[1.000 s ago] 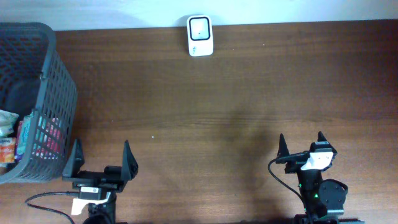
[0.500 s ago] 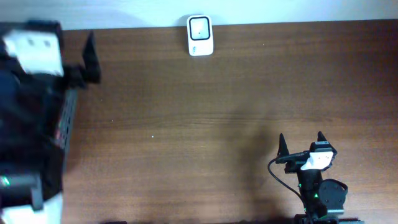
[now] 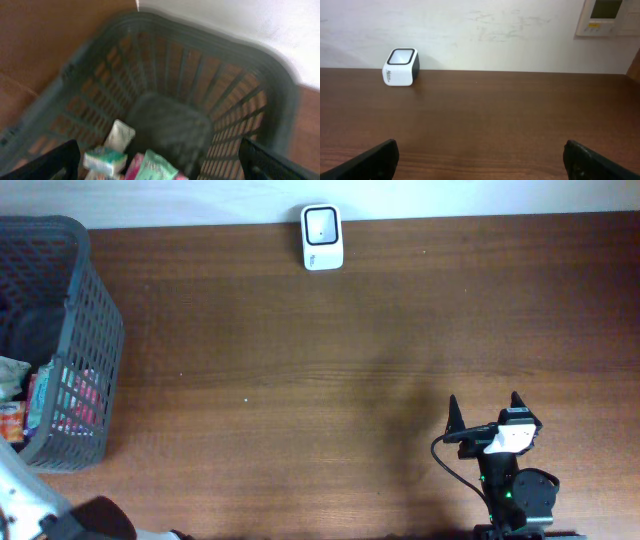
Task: Scan the item barcode
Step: 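Reach into the grey basket and grasp the green wrapped pack with left gripper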
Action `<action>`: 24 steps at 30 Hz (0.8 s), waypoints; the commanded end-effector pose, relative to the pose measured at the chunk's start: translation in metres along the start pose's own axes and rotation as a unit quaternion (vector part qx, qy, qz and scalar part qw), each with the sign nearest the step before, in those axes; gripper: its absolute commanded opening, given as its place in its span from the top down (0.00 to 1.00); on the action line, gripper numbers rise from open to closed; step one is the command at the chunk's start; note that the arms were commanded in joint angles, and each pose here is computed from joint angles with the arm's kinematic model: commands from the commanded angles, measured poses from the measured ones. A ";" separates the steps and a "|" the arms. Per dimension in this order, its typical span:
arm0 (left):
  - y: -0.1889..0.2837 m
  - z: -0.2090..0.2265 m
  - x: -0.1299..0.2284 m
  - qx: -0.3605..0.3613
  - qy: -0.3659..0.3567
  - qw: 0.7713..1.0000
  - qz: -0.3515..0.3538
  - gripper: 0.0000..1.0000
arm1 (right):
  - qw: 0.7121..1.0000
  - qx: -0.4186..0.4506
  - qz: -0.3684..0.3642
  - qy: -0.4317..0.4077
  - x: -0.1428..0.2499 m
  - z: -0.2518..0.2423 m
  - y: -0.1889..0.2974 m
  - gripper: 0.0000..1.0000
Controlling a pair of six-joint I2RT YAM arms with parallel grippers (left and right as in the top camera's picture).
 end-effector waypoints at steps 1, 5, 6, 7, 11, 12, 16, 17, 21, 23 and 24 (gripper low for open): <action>-0.036 0.027 0.029 -0.064 0.022 0.994 0.091 0.01 | 1.000 0.001 0.003 -0.001 0.003 0.000 0.000 0.01; -0.085 0.044 0.084 -0.111 0.005 0.965 0.239 0.28 | 1.000 0.001 0.003 -0.001 0.003 0.000 0.000 0.02; -0.098 0.044 0.103 -0.107 0.006 0.954 0.279 0.29 | 1.000 0.001 0.003 -0.001 0.003 0.000 0.000 0.01; -0.109 0.045 0.120 -0.102 0.003 0.946 0.308 0.29 | 1.000 0.001 0.003 -0.001 0.003 0.000 0.000 0.01; -0.149 0.020 0.173 -0.036 -0.055 0.930 0.362 0.21 | 1.000 0.001 0.003 -0.001 0.003 0.000 0.000 0.01; -0.153 0.014 0.178 -0.029 -0.066 0.929 0.362 0.22 | 1.000 0.001 0.003 -0.001 0.003 0.000 0.000 0.01; -0.162 0.014 0.197 -0.050 -0.096 0.921 0.375 0.31 | 1.000 0.001 0.003 -0.001 0.003 0.000 0.000 0.01; -0.164 0.020 0.205 -0.073 -0.104 0.916 0.382 0.33 | 1.000 0.001 0.003 -0.001 0.003 0.000 0.000 0.01; -0.168 0.023 0.220 -0.087 -0.108 0.911 0.387 0.77 | 1.000 0.001 0.003 -0.001 0.003 0.000 0.000 0.02; -0.168 0.023 0.215 -0.090 -0.104 0.914 0.381 1.00 | 1.000 0.001 0.003 -0.001 0.003 0.000 0.000 0.02; -0.168 0.023 0.207 -0.098 -0.087 0.920 0.370 1.00 | 1.000 0.001 0.003 -0.001 0.003 0.000 0.000 0.01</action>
Point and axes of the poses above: each gripper's point midway between its finger pads, its own y axis back along the fingers, its own z axis along the line the jaws close on, x = y × z, the point moved 7 cm from there along y, back along the fingers, and after that the axes turned 5 degrees about y, right-handed, at the moved point
